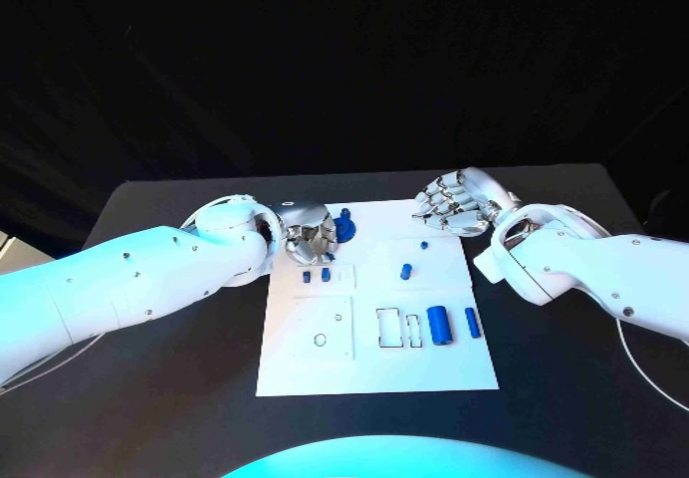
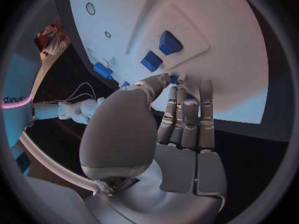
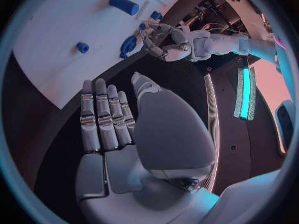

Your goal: Assemble the parts on the task board

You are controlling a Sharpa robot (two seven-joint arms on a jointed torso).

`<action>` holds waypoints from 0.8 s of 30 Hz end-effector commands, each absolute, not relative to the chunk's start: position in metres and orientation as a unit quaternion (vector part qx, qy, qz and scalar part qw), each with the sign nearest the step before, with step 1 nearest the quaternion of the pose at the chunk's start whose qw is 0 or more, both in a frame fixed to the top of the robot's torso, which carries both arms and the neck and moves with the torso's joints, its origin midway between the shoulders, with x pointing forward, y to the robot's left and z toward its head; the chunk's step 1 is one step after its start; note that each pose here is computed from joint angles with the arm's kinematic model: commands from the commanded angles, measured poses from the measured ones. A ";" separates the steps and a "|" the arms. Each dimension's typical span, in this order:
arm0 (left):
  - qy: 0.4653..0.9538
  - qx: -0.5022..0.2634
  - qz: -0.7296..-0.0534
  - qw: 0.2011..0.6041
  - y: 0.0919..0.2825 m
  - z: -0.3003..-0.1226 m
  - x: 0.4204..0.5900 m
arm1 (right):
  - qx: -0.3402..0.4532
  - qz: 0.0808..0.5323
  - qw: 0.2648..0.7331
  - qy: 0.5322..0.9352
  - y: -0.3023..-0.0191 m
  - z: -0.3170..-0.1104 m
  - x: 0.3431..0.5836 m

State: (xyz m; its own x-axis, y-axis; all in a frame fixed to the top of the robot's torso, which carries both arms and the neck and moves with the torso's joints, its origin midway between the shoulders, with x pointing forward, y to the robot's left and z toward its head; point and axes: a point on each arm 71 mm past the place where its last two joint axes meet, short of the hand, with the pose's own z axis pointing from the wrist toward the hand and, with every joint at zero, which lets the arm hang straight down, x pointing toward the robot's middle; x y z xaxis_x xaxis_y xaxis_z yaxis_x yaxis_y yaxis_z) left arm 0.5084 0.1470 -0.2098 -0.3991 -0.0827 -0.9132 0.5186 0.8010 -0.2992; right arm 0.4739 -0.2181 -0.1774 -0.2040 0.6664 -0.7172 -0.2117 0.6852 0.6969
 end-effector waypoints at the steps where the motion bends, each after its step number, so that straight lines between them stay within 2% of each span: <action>1: 0.794 0.147 -0.267 0.525 0.146 -0.211 0.509 | 0.155 0.364 0.608 0.689 -0.216 -0.177 0.473; 24: 0.812 0.160 -0.241 0.507 0.138 -0.220 0.510 | 0.155 0.366 0.606 0.689 -0.215 -0.177 0.473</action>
